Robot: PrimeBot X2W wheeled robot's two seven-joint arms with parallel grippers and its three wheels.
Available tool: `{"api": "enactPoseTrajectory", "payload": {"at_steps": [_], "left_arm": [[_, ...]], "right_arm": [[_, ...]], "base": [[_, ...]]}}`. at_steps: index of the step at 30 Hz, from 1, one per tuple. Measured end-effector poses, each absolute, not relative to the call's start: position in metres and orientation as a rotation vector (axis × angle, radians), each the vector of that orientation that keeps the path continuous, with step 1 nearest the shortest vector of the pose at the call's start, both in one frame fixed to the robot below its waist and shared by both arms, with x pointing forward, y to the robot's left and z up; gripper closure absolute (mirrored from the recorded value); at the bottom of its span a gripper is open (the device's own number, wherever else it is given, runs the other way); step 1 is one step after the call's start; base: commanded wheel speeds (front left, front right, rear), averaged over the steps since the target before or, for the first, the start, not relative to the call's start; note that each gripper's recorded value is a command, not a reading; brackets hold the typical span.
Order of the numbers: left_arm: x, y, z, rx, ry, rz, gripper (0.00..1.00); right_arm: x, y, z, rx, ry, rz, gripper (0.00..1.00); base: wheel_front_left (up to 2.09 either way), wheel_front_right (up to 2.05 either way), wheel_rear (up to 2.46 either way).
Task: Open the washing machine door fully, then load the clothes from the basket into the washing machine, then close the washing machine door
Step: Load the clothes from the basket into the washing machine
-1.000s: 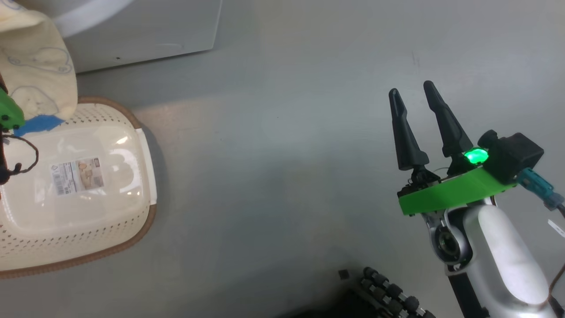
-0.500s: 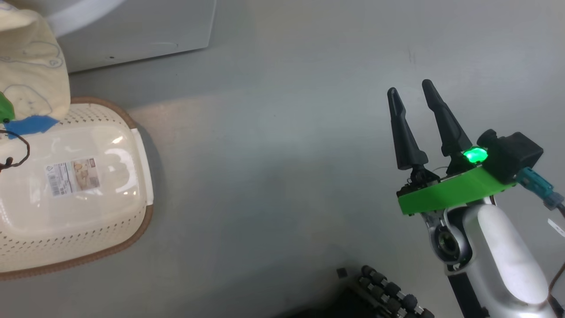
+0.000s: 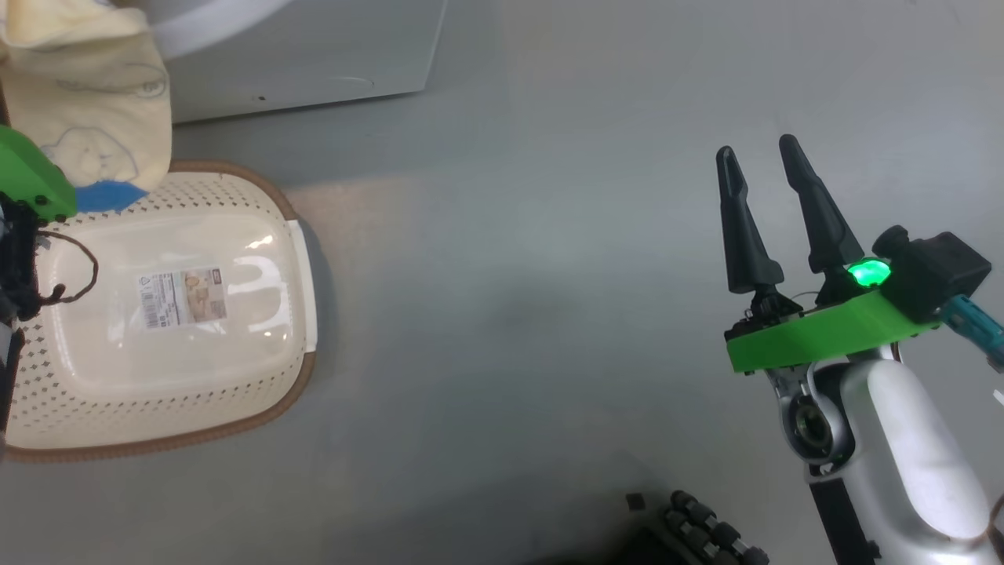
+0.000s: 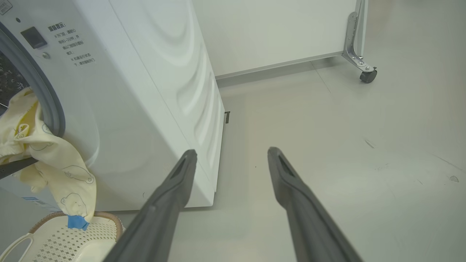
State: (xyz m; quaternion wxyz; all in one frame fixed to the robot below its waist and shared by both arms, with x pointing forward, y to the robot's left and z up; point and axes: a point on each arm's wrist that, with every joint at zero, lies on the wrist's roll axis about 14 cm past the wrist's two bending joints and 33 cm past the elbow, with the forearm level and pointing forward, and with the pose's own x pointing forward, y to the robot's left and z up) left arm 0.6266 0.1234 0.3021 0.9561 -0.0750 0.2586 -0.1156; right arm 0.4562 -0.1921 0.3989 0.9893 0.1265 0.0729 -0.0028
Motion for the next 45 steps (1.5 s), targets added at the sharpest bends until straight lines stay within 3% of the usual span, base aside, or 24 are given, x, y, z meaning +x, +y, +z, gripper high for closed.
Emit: {"api": "enactPoseTrajectory", "payload": {"at_steps": [14,33,45], "left_arm": [[0.642,0.148,0.388,-0.026,0.477,-0.283,1.00],[0.740,0.166,0.417,0.064,0.413,-0.211,1.00],[0.793,0.162,0.434,0.085,0.168,-0.192,1.00]], "right_arm": [[0.459,-0.183,0.399,0.265,0.142,0.019,0.00],[0.448,-0.215,0.389,0.261,0.177,-0.076,0.00],[0.441,-0.224,0.370,0.248,0.233,-0.110,0.00]], "base": [[0.00,0.00,0.00],[0.00,0.00,0.00],[0.00,0.00,0.00]]}}
